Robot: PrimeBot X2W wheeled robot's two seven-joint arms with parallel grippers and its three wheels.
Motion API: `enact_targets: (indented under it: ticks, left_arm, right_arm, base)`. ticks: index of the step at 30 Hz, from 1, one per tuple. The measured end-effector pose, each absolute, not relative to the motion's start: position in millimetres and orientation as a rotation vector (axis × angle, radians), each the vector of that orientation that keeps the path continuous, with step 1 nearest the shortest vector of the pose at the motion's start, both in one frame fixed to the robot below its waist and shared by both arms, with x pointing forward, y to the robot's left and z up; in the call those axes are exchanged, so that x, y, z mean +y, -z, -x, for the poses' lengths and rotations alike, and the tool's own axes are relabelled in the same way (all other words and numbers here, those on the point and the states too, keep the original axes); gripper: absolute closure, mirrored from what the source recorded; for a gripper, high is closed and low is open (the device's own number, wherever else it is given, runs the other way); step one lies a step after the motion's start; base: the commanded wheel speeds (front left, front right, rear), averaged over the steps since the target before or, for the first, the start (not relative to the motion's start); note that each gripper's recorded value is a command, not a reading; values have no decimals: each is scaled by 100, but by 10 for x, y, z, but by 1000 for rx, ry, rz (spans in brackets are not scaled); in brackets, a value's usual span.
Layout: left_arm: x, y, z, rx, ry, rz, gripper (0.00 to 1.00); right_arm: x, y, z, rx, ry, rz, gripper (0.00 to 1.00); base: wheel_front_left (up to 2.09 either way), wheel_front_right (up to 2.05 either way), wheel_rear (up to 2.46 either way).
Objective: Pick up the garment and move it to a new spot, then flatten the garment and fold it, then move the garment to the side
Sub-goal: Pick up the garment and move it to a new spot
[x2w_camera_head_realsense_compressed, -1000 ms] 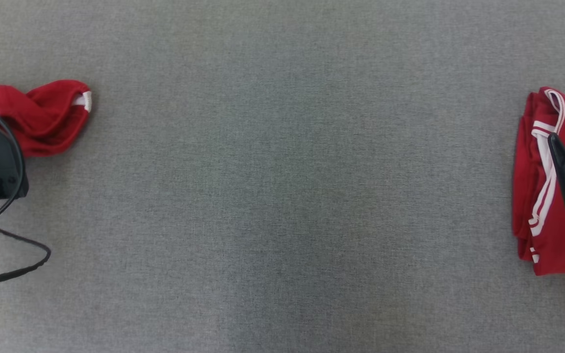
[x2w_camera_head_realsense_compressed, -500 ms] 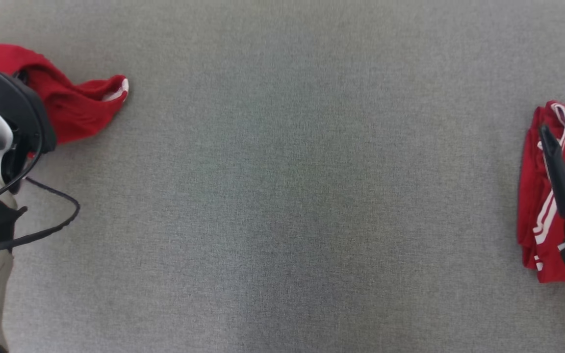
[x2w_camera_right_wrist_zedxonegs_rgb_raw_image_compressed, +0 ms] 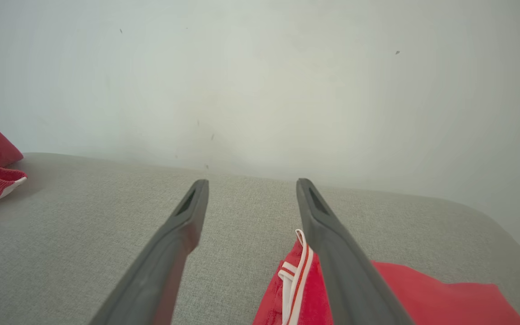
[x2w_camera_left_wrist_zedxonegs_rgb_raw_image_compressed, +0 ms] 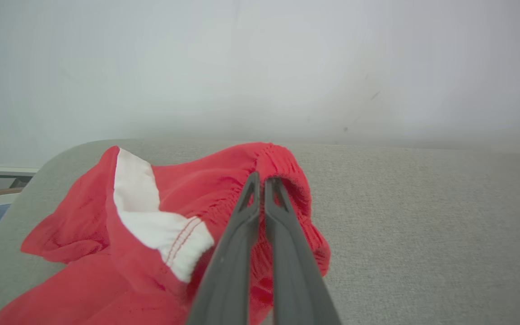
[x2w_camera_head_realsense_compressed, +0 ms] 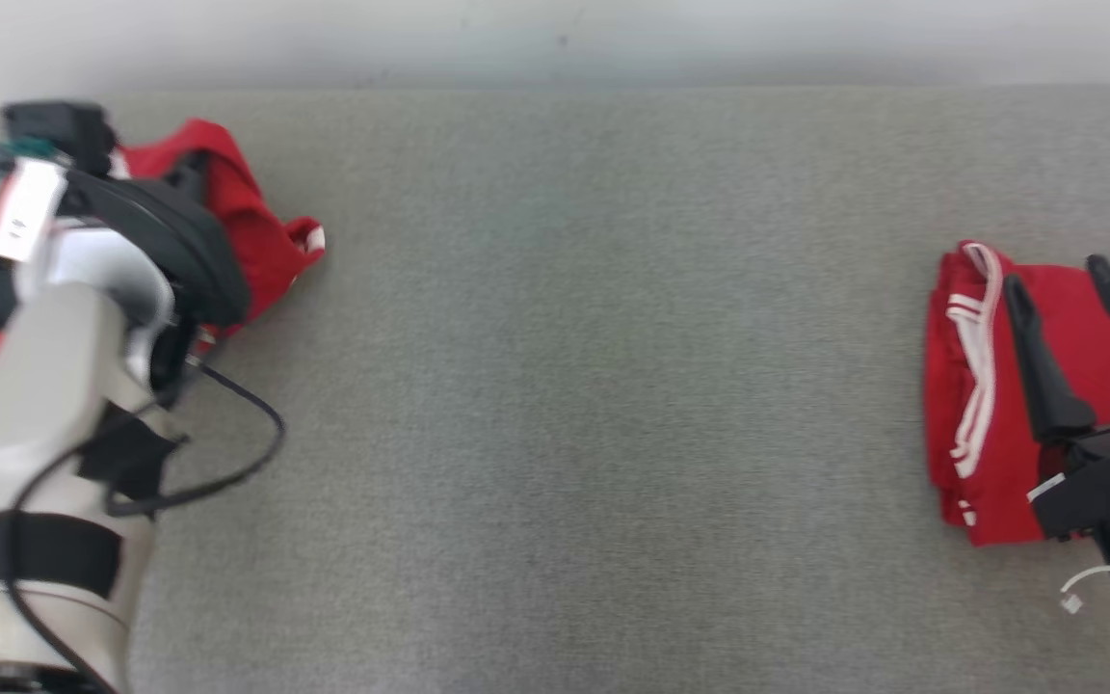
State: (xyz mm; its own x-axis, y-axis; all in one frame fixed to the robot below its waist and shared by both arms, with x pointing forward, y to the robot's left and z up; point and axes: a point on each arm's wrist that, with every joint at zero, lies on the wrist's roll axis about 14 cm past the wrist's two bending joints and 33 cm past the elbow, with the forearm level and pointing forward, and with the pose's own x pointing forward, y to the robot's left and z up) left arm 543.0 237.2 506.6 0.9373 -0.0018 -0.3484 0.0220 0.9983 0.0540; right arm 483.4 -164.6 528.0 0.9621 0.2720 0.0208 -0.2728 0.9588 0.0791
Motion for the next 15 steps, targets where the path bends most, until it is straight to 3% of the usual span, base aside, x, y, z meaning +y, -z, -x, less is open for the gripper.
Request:
enact_targets:
  ticks: [9, 15]
  left_arm:
    - [972, -5100, -5282, 261, 312, 0, 100]
    - [535, -5057, -5072, 239, 434, -5, 100]
  right_arm:
    - [-1822, -5324, -4550, -28, -201, -121, 0]
    - [-2074, -5369, -4323, -45, -133, -114, 0]
  base:
    - [0, 0, 0]
    - [0, 0, 0]
